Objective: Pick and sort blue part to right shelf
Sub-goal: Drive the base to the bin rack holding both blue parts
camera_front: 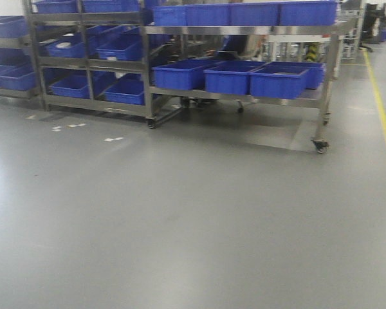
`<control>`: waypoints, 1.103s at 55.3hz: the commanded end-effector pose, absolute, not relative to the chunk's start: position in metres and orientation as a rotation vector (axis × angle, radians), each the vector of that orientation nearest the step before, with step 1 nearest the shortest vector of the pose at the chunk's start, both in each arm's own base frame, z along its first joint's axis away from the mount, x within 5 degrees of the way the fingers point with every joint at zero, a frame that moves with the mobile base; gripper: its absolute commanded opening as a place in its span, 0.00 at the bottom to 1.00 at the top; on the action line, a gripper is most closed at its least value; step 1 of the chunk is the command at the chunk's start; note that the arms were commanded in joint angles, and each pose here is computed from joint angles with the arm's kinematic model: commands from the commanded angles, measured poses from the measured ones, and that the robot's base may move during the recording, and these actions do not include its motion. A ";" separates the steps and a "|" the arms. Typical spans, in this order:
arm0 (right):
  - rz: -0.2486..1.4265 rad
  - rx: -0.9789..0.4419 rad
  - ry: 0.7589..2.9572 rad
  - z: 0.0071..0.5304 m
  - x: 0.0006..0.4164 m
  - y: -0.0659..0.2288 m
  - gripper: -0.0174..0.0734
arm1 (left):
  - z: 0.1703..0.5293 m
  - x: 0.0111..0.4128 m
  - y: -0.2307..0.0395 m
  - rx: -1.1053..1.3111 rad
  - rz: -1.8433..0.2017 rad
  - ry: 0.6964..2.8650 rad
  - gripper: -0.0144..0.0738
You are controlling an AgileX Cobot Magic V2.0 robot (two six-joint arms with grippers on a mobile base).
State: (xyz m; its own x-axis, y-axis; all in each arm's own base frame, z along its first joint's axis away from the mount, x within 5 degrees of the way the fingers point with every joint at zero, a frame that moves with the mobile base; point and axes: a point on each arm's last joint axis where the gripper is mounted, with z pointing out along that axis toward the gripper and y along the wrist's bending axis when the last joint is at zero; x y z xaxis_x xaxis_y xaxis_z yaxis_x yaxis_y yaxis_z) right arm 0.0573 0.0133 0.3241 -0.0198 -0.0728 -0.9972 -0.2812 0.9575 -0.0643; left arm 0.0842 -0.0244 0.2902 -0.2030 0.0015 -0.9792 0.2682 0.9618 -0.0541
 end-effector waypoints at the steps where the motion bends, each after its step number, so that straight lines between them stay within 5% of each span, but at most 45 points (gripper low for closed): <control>1: 0.171 -0.289 1.475 0.341 0.056 0.015 0.40 | 0.308 0.086 -0.026 0.186 -0.272 1.650 0.45; 61: 0.171 -0.289 1.475 0.341 0.056 0.015 0.40 | 0.308 0.086 -0.026 0.187 -0.272 1.653 0.45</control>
